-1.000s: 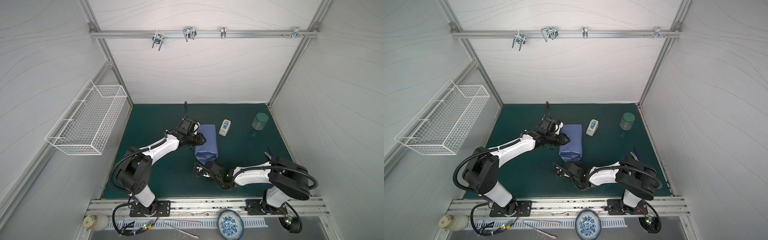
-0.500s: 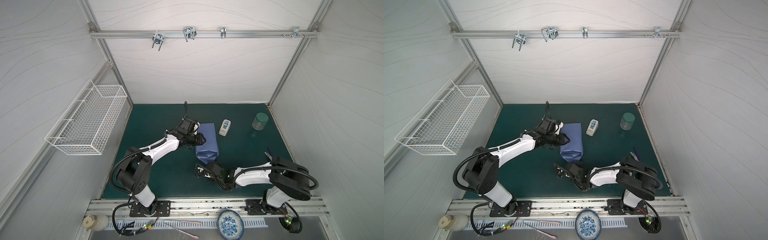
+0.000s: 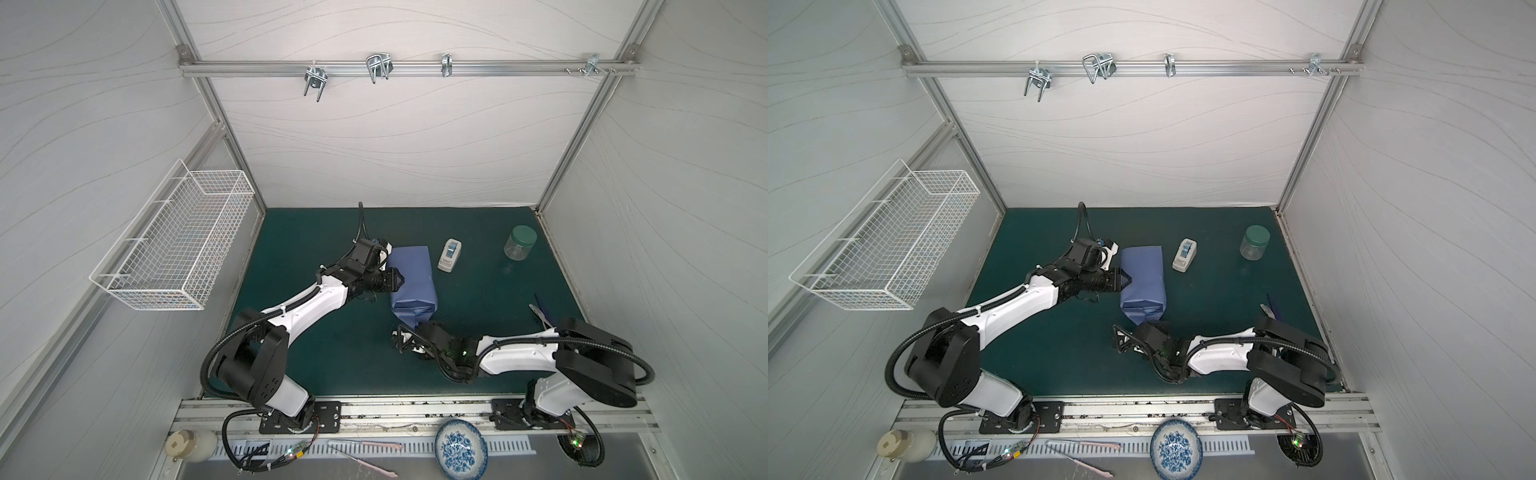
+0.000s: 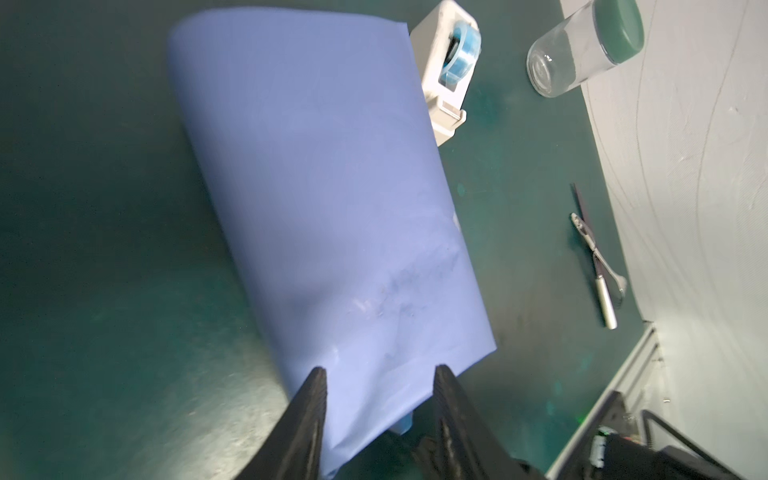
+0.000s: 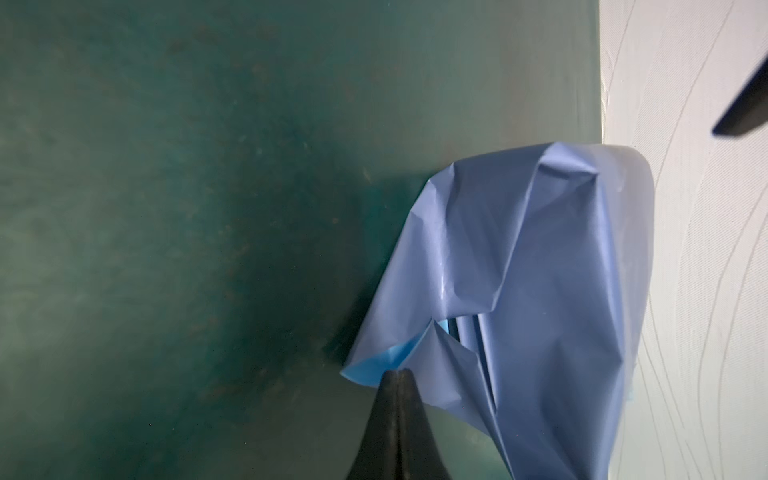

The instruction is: Wrap the gift box in paper

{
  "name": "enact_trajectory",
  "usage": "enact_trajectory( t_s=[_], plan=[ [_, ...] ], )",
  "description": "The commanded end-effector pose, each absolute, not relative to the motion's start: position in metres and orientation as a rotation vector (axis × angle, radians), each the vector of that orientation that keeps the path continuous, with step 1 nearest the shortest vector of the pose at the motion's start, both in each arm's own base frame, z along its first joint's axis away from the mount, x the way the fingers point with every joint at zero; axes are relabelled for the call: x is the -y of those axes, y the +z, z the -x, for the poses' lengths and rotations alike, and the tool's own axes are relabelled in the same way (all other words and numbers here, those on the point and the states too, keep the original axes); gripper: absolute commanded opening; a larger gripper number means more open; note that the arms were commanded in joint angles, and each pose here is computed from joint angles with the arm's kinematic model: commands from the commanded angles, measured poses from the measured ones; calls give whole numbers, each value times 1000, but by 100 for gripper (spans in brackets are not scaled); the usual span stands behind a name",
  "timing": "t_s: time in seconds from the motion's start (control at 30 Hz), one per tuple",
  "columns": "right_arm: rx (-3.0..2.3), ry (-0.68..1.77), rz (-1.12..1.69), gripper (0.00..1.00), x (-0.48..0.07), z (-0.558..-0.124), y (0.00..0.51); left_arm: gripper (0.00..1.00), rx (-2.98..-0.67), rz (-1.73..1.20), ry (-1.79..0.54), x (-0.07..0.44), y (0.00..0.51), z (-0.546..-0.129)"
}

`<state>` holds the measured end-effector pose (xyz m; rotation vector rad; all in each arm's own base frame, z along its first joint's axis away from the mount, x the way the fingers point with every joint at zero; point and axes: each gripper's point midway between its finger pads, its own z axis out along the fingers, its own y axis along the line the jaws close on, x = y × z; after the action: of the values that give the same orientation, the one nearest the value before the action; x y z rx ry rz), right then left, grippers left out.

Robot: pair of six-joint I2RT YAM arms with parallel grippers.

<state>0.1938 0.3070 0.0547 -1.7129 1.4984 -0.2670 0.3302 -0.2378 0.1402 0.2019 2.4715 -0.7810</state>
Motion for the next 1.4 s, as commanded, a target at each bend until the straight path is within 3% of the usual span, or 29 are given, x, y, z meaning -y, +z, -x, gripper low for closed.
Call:
enact_trajectory(
  t_s=[0.0, 0.23, 0.3, 0.4, 0.6, 0.97, 1.37],
  plan=[
    [-1504, -189, 1700, 0, -310, -185, 65, 47, -2310, -310, -676, 226, 158, -337],
    [-1531, -188, 1700, 0, -304, -181, 65, 53, -2173, -348, -469, 193, 160, -333],
    [-1536, -236, 1728, 21, -300, -184, 54, 54, -2172, -336, -444, 189, 160, -333],
    [-1543, -331, 1738, 35, -297, -194, 43, 54, -2176, -312, -431, 186, 161, -334],
    [-1558, -358, 1751, 45, -292, -200, 30, 54, -2182, -293, -414, 181, 157, -332],
    [-1559, -366, 1784, 42, -294, -207, 15, 54, -2183, -284, -414, 181, 157, -333],
    [-1512, -398, 1749, 10, -300, -214, 23, 54, -2201, -284, -425, 183, 152, -333]
  ],
)
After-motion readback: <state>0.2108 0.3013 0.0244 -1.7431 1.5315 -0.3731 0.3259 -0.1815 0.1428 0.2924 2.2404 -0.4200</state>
